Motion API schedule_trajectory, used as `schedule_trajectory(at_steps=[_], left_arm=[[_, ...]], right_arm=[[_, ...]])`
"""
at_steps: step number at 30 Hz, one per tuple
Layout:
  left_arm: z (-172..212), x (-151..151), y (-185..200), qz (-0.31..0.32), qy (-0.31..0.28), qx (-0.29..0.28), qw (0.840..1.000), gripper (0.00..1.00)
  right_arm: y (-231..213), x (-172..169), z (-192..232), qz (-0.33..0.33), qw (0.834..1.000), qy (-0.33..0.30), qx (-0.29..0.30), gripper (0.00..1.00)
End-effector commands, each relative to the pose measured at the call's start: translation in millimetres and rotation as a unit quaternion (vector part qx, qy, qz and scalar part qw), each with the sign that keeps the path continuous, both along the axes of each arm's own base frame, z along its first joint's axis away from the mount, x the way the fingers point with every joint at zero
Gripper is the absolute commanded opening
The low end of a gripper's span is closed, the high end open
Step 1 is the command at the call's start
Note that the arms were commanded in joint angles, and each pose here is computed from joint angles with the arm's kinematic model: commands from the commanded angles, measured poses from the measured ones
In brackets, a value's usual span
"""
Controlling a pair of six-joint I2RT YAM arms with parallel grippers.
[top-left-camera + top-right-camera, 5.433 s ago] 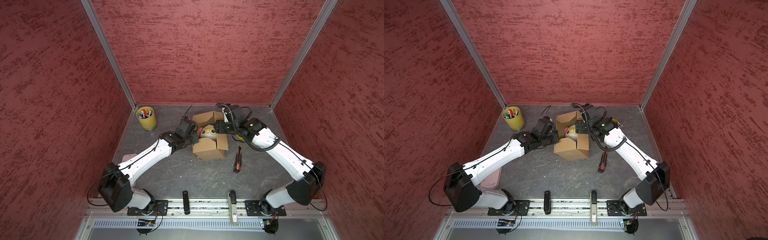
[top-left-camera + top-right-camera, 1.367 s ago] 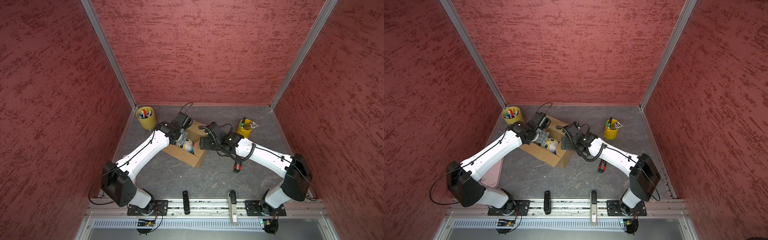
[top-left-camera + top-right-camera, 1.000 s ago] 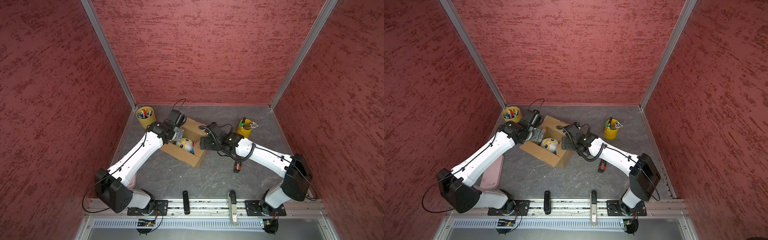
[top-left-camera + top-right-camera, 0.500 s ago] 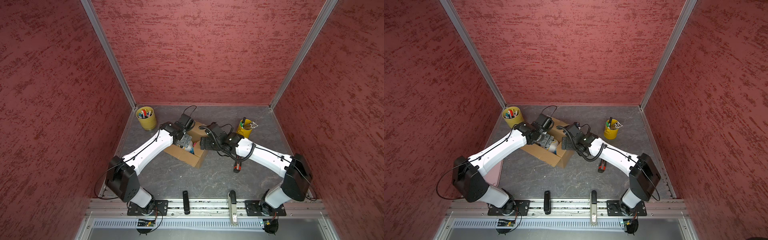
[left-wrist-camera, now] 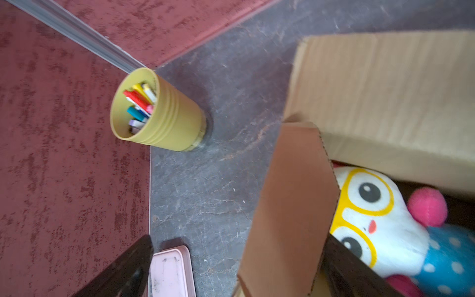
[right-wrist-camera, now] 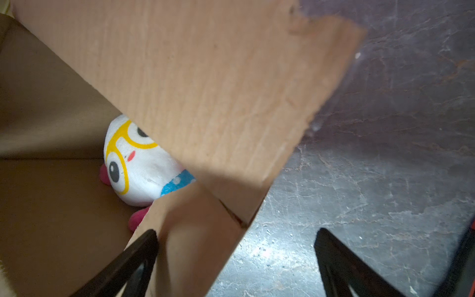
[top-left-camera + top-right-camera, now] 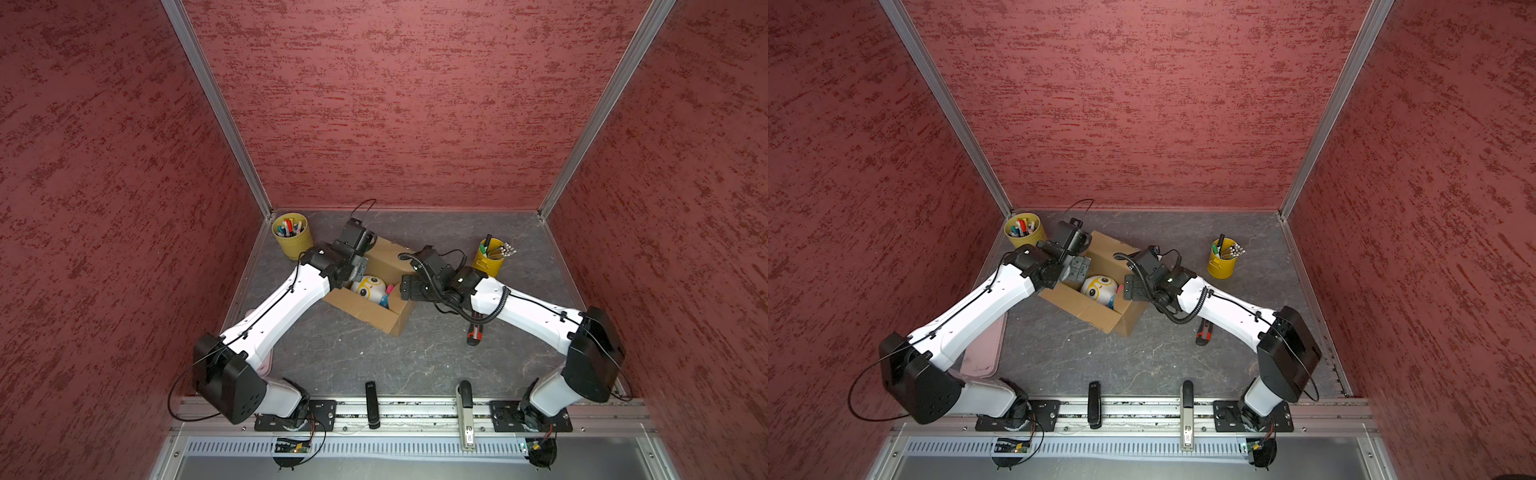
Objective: Unpack the express box
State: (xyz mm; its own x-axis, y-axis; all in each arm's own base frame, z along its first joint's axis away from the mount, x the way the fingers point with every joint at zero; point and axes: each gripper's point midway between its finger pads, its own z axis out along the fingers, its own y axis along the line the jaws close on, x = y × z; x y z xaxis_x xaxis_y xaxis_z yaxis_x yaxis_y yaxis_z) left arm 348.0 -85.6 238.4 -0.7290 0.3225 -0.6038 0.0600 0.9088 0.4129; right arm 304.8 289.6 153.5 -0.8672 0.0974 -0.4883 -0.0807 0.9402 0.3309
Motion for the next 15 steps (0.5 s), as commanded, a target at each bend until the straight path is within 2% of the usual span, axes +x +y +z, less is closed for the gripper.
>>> schedule_trajectory(at_steps=[1,6,15], left_arm=[[-3.1,4.5,23.0,0.033,-0.009,0.002,0.999,1.00],[-16.0,9.0,41.2,0.063,0.002,-0.010,0.998,1.00],[-36.1,19.1,49.7,0.089,0.019,-0.049,0.995,1.00]], right_arm=[[-3.9,-0.4,-10.9,-0.011,1.000,0.016,-0.006,0.97],[-5.5,-1.0,-11.4,-0.013,1.000,0.018,-0.009,0.97],[-3.7,-0.1,-15.0,-0.012,1.000,0.024,-0.013,0.97]])
